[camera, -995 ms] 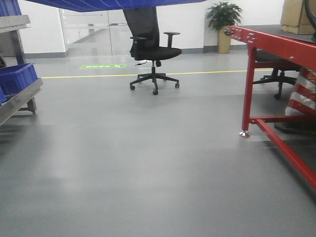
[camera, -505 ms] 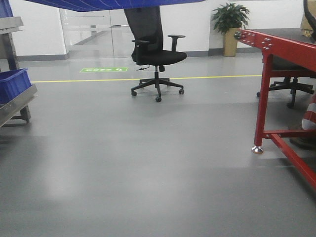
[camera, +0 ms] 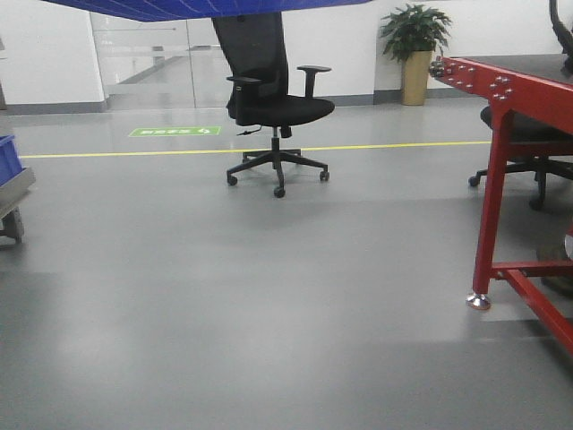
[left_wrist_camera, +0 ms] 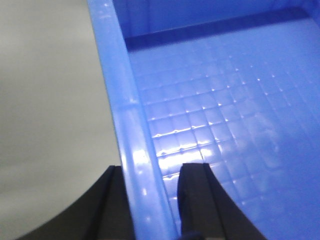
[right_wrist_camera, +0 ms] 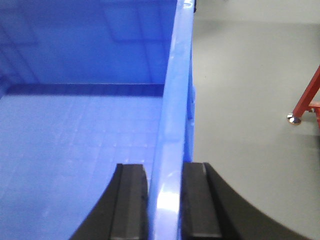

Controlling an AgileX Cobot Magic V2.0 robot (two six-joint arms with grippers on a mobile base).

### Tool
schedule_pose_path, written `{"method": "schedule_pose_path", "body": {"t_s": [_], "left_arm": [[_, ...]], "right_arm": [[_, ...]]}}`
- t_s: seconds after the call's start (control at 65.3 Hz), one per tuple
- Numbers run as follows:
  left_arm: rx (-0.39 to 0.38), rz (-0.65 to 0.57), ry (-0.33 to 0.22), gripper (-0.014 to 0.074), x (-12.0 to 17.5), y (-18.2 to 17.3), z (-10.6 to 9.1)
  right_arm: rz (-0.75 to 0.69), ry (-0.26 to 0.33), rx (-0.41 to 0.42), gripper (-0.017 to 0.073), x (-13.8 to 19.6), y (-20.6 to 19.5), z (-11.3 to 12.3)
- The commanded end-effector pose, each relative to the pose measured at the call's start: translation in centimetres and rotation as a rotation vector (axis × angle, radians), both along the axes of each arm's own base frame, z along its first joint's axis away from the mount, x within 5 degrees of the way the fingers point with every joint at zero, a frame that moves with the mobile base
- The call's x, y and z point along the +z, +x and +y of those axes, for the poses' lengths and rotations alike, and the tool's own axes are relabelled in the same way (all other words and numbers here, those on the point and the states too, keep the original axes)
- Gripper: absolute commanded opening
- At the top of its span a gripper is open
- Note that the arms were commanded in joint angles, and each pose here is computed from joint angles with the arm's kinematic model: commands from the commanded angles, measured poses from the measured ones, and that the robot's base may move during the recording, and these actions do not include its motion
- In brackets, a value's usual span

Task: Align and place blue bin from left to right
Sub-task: 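Drive across the floor past the black chair carrying the bin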

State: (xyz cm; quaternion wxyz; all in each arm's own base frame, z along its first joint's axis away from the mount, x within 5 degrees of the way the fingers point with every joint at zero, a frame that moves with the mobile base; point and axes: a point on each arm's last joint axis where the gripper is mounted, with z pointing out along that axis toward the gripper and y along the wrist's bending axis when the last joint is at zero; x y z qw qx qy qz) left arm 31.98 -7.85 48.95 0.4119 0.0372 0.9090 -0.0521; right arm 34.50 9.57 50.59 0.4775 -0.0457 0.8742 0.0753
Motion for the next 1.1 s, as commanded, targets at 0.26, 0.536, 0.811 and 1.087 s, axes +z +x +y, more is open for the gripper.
{"method": "schedule_pose_path", "body": {"t_s": [0.26, 0.536, 0.811, 1.087], "left_arm": [[-0.009, -0.102, 0.023, -0.0111, 1.62, -0.65, 0.32], [-0.009, -0.102, 0.023, -0.0111, 1.62, -0.65, 0.32], [-0.009, -0.102, 0.023, -0.0111, 1.62, -0.65, 0.32], [-0.009, -0.102, 0.023, -0.0111, 1.62, -0.65, 0.32]], "right_arm": [[-0.156, -0.015, -0.004, -0.0151, 2.23, -0.58, -0.59], [-0.156, -0.015, -0.004, -0.0151, 2.23, -0.58, -0.59], [-0.156, -0.015, -0.004, -0.0151, 2.23, -0.58, -0.59], [-0.156, -0.015, -0.004, -0.0151, 2.23, -0.58, -0.59]]}}
